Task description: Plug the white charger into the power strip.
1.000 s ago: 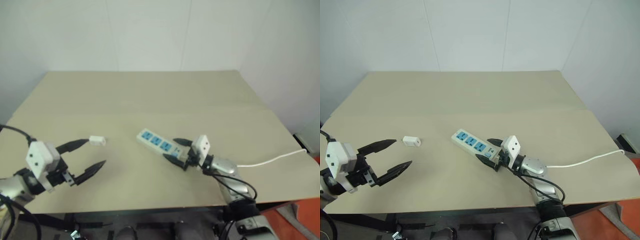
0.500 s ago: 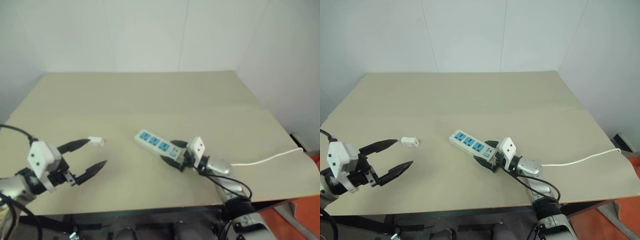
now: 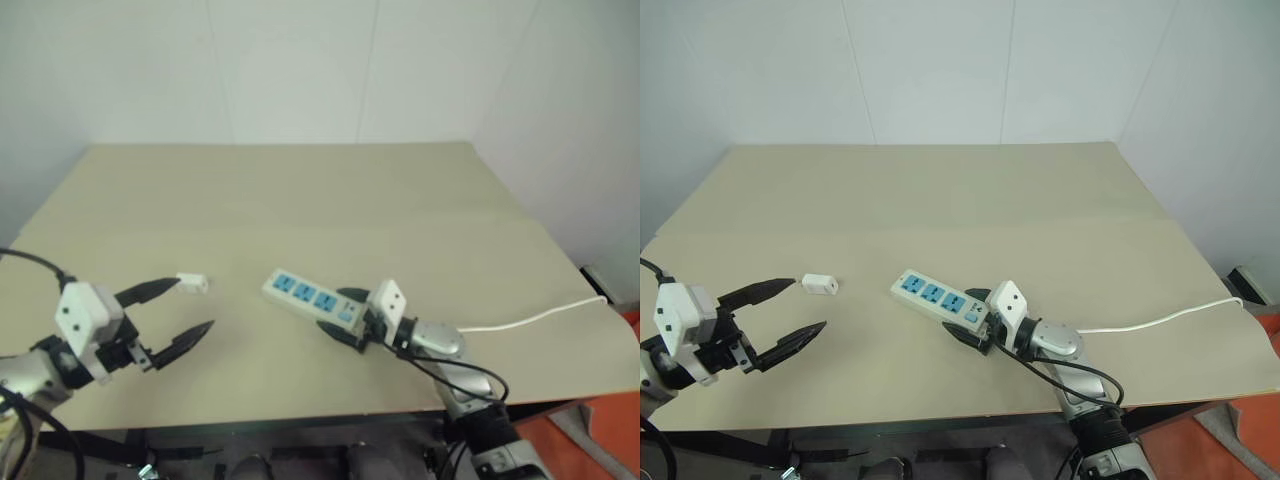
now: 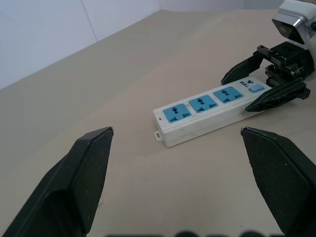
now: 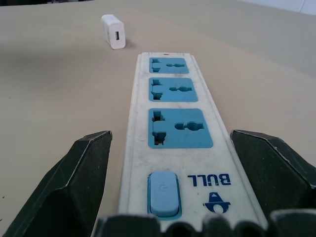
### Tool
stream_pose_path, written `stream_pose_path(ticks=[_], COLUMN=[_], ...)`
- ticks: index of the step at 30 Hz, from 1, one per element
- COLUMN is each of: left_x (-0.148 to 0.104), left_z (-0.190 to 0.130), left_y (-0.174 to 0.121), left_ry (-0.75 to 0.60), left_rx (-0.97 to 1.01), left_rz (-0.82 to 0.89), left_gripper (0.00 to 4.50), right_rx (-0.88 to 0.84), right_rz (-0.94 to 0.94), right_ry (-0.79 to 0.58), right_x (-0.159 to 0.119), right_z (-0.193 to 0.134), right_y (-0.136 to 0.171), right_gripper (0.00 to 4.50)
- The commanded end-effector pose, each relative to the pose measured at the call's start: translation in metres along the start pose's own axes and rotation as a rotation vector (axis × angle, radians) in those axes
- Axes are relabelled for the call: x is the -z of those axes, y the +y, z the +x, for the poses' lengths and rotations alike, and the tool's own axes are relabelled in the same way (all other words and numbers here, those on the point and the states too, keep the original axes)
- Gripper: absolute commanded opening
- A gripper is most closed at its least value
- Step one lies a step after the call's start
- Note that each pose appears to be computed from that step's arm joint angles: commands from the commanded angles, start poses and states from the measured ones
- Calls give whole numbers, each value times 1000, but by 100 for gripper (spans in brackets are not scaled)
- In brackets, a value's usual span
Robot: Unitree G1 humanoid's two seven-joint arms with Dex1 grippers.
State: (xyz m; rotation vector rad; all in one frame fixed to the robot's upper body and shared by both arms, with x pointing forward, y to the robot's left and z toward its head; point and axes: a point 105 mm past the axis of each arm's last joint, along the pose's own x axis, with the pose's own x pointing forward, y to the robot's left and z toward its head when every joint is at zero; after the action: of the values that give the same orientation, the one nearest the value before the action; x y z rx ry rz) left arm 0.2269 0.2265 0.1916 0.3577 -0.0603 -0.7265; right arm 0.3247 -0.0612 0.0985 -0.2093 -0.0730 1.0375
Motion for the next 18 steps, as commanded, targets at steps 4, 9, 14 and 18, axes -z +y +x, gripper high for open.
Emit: stream_pose_path(ticks=[4, 9, 14, 18], left_x=[-11, -11, -11, -11], left_z=[0, 0, 1, 0], left_y=[-4, -4, -4, -3], left_ry=[-20, -20, -20, -18], left_rx=[6, 7, 11, 12], left_rz=[39, 39, 40, 43], left_gripper=[450, 450, 450, 450], right_rx=[-44, -62, -56, -73], right_rz=[34, 70, 82, 89], right_ry=[27, 44, 42, -4], right_x=[7, 19, 30, 28], right_z=[2, 2, 6, 11], right_y=[7, 6, 4, 5], right_gripper=[446, 446, 446, 446])
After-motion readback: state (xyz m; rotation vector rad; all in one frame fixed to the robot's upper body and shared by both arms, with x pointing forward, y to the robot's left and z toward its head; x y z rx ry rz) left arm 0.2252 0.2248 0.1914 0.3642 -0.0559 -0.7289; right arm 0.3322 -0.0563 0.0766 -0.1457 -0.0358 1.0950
